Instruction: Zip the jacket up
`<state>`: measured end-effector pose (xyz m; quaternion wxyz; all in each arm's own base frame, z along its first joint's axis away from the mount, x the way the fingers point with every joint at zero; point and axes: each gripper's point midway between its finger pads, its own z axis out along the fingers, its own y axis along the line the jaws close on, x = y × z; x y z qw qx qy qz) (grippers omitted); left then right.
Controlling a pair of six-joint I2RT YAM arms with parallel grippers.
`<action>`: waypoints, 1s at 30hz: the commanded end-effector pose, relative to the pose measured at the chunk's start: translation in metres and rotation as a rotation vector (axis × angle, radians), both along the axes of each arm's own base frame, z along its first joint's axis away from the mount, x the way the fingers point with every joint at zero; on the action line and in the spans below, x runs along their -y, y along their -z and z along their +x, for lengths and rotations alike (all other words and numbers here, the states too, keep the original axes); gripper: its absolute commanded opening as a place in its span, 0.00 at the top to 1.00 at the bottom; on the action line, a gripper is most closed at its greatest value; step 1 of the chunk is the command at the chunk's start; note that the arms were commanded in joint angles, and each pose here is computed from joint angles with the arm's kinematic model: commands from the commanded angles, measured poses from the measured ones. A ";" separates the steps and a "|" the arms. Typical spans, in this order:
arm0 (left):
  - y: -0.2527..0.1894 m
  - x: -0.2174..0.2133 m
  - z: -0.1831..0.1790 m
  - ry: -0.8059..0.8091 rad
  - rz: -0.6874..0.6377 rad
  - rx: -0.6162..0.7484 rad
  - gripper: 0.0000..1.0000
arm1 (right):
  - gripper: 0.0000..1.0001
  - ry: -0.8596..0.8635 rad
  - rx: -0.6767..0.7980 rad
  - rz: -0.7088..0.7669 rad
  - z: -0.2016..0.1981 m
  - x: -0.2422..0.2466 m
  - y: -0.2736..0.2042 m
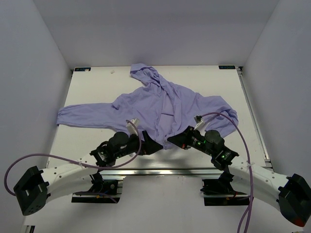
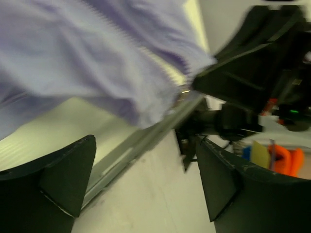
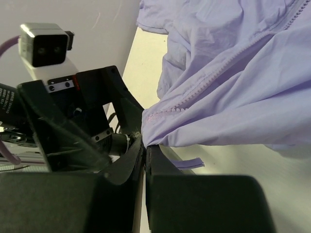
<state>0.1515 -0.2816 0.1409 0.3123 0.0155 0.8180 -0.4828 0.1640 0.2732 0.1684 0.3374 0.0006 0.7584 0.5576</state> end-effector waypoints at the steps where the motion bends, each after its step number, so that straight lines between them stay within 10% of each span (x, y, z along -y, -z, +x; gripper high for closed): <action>1: -0.055 0.026 -0.004 0.125 -0.189 0.130 0.09 | 1.00 -0.011 0.037 0.054 -0.001 -0.003 -0.014; 13: -0.052 0.033 0.012 0.182 -0.224 0.133 0.26 | 1.00 0.001 0.058 0.041 0.003 -0.003 -0.021; 30: -0.061 0.042 0.010 0.262 -0.267 0.152 0.79 | 1.00 0.008 0.059 0.054 0.006 -0.004 -0.024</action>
